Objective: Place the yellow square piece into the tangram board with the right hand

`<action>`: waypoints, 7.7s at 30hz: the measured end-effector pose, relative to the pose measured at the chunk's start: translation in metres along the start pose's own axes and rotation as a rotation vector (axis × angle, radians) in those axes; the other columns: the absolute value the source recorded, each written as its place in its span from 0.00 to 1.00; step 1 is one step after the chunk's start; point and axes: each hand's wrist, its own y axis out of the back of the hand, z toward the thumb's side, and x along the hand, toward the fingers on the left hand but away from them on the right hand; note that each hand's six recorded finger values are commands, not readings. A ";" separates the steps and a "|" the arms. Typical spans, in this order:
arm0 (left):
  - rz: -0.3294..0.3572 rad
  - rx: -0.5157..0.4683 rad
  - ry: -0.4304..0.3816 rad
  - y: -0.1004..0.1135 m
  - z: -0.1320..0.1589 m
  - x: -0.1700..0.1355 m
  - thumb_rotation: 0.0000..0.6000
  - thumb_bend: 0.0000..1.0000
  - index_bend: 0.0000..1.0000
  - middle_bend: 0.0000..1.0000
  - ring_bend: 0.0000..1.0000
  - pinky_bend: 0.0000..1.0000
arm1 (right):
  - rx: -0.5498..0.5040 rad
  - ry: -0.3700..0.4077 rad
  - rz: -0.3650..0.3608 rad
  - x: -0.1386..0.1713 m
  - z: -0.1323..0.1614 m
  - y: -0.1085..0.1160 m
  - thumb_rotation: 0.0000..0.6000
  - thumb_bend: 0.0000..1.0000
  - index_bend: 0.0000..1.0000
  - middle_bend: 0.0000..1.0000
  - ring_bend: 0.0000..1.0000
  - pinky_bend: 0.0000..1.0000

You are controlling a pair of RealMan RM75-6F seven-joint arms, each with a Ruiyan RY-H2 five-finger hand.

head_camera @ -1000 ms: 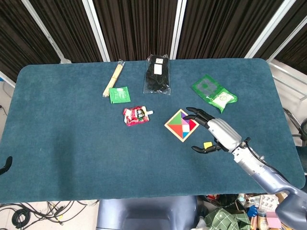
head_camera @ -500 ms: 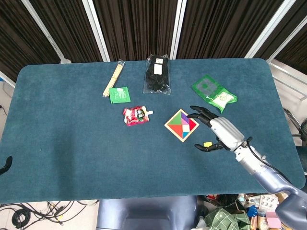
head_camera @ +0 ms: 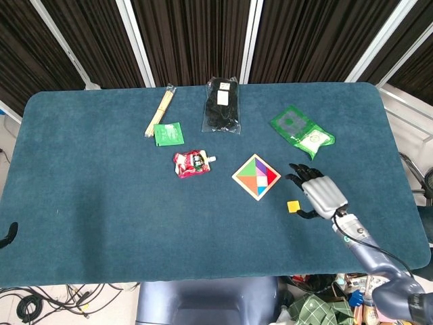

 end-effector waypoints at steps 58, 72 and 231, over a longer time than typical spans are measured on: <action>-0.020 0.005 0.024 -0.003 -0.003 0.002 1.00 0.32 0.00 0.00 0.00 0.00 | -0.081 -0.122 0.068 -0.034 -0.035 -0.091 1.00 0.21 0.46 0.00 0.00 0.13; -0.019 0.001 0.025 -0.003 -0.003 0.002 1.00 0.32 0.00 0.00 0.00 0.00 | -0.098 -0.090 0.027 -0.043 -0.026 -0.070 1.00 0.33 0.50 0.00 0.00 0.13; -0.024 -0.010 0.031 0.000 -0.003 0.004 1.00 0.32 0.00 0.00 0.00 0.00 | -0.092 -0.245 0.077 -0.137 0.044 -0.052 1.00 0.26 0.41 0.00 0.00 0.13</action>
